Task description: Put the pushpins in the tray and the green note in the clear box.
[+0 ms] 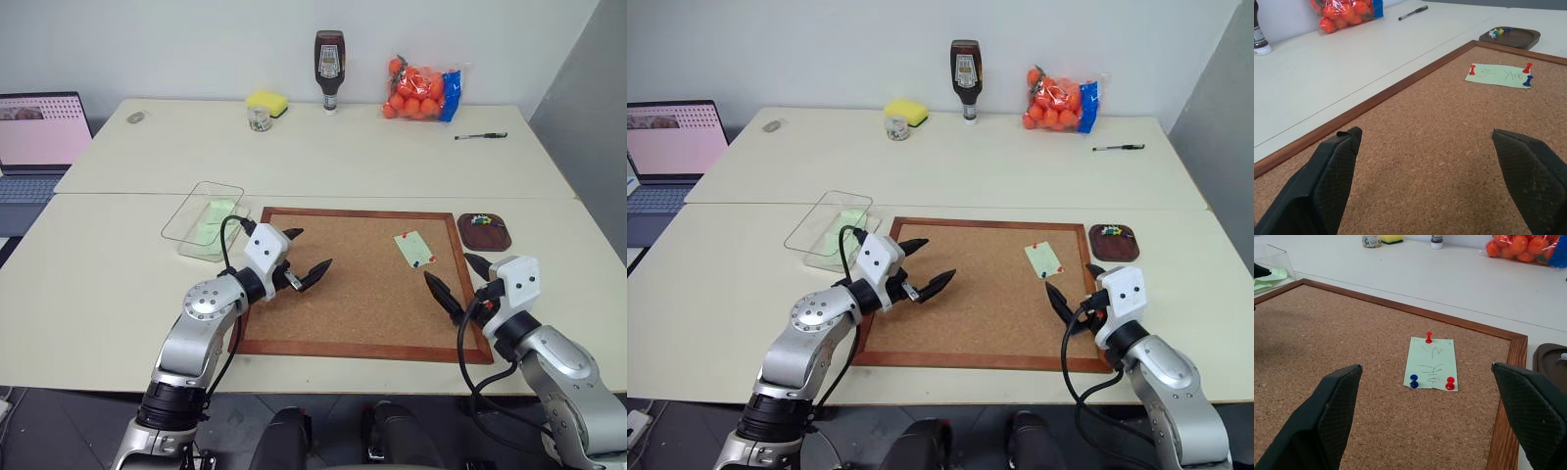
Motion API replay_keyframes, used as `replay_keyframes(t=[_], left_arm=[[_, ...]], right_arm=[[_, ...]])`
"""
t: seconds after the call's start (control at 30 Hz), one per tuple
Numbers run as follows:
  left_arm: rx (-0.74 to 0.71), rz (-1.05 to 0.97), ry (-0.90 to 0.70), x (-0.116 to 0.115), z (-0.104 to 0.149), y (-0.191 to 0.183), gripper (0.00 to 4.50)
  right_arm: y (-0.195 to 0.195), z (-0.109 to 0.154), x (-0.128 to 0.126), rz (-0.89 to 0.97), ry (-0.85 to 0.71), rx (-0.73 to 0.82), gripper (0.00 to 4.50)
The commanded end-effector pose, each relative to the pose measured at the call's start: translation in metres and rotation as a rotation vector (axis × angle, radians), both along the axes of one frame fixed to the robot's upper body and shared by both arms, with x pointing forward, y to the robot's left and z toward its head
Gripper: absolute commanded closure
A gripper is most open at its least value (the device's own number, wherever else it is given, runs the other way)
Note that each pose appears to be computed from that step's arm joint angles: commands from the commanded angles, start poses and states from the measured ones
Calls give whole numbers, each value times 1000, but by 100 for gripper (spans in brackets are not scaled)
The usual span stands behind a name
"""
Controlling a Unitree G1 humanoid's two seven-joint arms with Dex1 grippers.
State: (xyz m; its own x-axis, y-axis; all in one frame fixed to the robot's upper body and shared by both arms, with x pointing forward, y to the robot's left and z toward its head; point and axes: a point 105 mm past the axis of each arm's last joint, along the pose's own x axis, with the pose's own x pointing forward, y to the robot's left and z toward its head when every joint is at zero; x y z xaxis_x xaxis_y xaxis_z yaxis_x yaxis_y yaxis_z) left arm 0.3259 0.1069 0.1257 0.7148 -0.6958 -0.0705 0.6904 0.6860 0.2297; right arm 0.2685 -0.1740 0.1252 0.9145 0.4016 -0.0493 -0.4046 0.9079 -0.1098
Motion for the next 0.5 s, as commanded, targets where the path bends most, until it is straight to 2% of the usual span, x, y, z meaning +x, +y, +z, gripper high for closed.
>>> replay_keyframes(t=[0.03, 0.5], left_arm=[[-26, -19, -51, -1, 16, -2, 0], [-18, -37, -39, -2, 16, -5, 0]], right_arm=[[4, 13, -3, 11, -54, 10, 2], [6, 13, -3, 8, -58, 10, 2]])
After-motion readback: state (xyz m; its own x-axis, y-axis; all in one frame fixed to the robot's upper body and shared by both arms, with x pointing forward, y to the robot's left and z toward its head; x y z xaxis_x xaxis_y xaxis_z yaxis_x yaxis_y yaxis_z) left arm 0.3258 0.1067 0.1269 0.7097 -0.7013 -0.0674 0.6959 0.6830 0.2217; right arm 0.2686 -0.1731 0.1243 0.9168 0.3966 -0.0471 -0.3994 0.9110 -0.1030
